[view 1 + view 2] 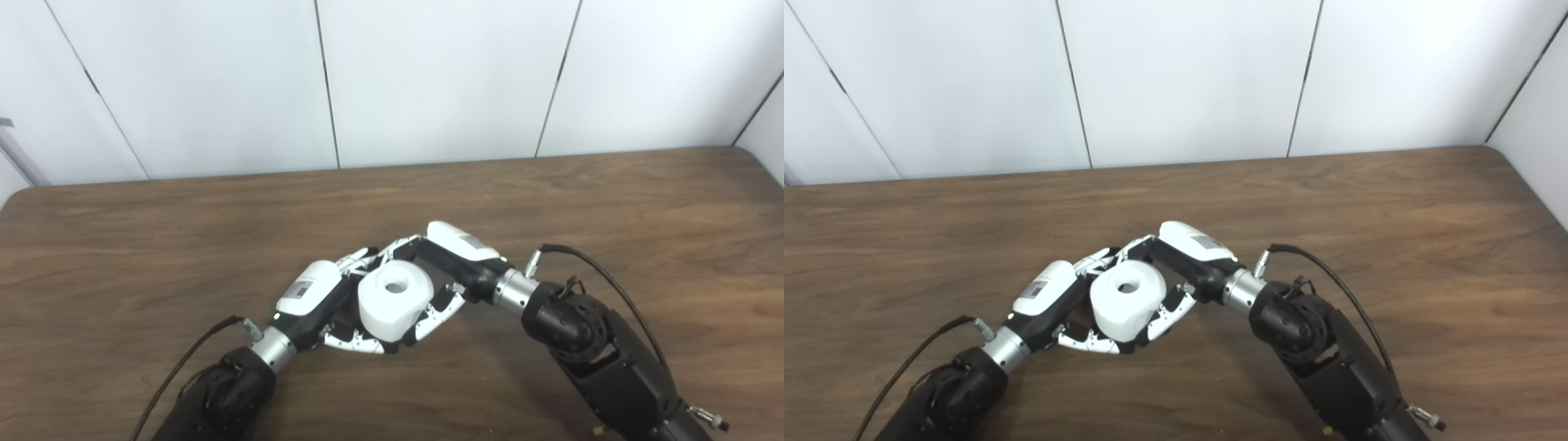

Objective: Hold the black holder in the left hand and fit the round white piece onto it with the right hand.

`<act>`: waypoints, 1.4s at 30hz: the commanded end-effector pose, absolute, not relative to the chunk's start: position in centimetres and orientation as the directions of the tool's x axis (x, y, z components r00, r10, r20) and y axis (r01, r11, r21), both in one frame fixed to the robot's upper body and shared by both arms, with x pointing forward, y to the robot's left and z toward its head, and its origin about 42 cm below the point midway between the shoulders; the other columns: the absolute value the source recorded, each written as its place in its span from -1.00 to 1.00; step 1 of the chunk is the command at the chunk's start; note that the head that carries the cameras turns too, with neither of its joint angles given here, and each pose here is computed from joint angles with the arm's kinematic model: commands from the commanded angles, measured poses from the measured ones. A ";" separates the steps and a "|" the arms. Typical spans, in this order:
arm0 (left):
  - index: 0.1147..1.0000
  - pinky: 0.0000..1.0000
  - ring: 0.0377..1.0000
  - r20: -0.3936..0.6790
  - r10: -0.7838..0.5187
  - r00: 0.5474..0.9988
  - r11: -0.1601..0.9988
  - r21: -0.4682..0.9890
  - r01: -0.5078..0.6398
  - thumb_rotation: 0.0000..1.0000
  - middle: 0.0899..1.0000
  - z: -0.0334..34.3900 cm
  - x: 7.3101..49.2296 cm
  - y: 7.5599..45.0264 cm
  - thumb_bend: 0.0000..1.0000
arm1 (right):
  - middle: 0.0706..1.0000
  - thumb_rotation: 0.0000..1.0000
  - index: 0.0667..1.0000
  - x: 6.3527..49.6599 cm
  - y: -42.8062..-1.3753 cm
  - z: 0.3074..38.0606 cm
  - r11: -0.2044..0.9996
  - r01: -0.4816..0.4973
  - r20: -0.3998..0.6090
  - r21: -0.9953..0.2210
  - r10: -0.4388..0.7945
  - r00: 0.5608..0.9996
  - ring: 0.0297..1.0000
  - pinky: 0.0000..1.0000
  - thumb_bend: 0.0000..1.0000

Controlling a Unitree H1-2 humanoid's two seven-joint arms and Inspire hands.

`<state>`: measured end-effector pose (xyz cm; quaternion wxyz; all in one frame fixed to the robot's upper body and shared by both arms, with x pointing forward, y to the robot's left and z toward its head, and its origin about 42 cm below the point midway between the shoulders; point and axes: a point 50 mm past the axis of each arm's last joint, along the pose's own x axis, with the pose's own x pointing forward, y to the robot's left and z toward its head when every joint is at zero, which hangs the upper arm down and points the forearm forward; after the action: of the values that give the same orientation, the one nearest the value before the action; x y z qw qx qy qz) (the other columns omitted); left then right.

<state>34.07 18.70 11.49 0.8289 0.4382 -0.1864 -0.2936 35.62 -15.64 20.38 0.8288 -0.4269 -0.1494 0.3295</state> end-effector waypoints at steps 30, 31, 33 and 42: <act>-0.17 0.83 0.93 -0.068 -0.659 0.749 0.375 0.834 0.406 -0.88 0.76 9.5 33.3 19.1 0.05 | 0.86 -0.38 1.00 36.1 -17.3 22.4 0.468 -0.333 0.044 -0.819 0.629 0.776 0.60 0.38 1.00; -0.17 0.82 0.93 -0.066 -0.660 0.748 0.376 0.833 0.406 -0.88 0.76 9.5 33.3 19.1 0.05 | 0.87 -0.38 1.00 36.1 -17.3 22.5 0.463 -0.338 0.036 -0.819 0.631 0.775 0.61 0.39 1.00; -0.17 0.82 0.93 -0.062 -0.661 0.748 0.381 0.831 0.406 -0.88 0.76 9.5 33.4 19.1 0.05 | 0.90 -0.38 1.00 36.1 -17.4 22.5 0.444 -0.357 0.014 -0.822 0.642 0.767 0.65 0.40 1.00; -0.17 0.84 0.94 -0.064 -0.656 0.752 0.382 0.831 0.404 -0.89 0.77 9.6 33.5 19.4 0.05 | 0.97 -0.69 1.00 36.2 -20.2 23.6 0.296 -0.541 -0.255 -0.787 0.643 0.723 0.84 0.49 0.95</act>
<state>34.12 18.76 11.49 0.8298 0.4364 -0.1863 -0.2938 36.07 -19.38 22.24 0.8041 -0.4595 -0.0471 0.3744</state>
